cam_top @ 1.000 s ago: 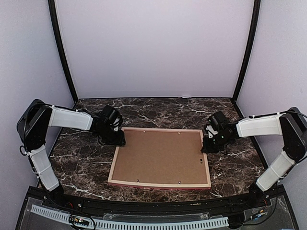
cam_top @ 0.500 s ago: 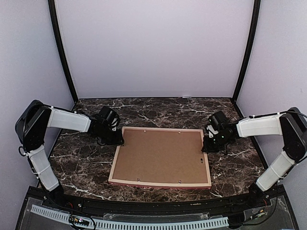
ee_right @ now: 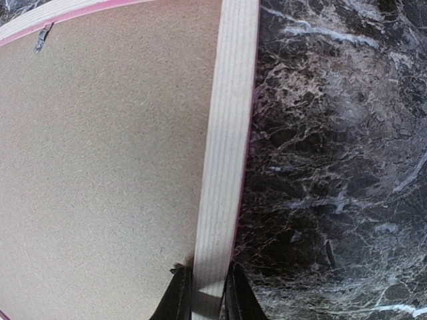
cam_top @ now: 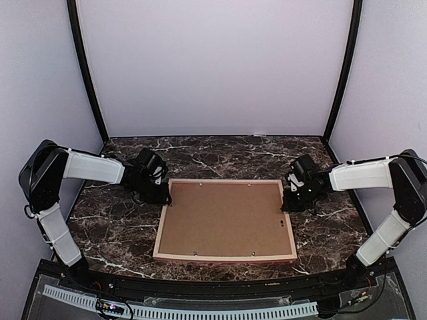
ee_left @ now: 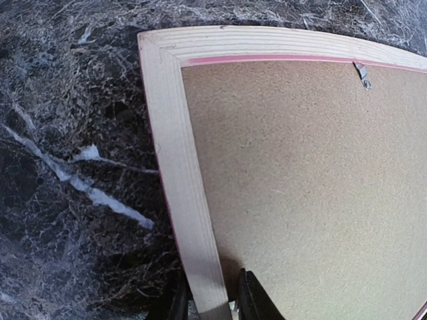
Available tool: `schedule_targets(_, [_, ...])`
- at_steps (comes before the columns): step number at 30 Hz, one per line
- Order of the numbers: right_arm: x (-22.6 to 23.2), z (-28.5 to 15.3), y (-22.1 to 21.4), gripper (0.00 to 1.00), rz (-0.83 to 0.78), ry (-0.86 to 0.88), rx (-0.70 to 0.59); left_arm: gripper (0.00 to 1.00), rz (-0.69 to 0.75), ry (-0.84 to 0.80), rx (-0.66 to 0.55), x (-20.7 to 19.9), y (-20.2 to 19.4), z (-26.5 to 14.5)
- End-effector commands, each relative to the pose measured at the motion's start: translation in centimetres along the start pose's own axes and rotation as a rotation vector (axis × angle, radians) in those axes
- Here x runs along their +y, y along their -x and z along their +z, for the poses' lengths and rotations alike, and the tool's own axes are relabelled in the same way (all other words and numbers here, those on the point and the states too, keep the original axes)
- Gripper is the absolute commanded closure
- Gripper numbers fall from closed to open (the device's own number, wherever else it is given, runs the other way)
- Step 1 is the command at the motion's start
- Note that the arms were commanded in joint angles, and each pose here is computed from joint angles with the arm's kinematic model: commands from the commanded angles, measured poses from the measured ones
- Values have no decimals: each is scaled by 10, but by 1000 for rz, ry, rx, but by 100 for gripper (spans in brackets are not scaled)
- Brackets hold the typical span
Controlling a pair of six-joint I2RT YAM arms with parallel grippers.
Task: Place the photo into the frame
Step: Press the fastener onto the backboard.
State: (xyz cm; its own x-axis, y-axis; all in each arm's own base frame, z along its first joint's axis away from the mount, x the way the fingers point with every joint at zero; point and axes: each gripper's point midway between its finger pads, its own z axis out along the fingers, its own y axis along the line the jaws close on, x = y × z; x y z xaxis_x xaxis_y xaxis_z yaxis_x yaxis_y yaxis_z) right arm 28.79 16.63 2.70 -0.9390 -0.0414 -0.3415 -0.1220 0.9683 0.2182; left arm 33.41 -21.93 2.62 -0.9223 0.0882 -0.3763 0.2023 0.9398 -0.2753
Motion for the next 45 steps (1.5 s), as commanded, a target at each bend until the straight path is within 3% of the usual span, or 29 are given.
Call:
schedule_targets(1, [0,6,-8,85,-39,7,20,73,40,3,209,6,-55,0])
schedule_targets(10, [0,6,-6,85,-37,5,22,70,45,-54,186,-3,-47,-8])
schedule_targets(12, [0,5,-6,84,-36,4,23,66,34,-66,166,-3,-41,-11])
schedule_targets(18, [0,4,-5,85,-37,3,19,40,25,-67,90,-4,-24,-25])
schedule_targets(23, [1,3,-3,85,-33,5,14,31,28,-54,59,-2,-23,-34])
schedule_targets(36, [0,2,-2,82,-28,0,10,30,44,-78,105,-3,-54,-36])
schedule_targets(45, [2,3,0,75,-28,2,10,51,54,-88,141,-14,-60,-24])
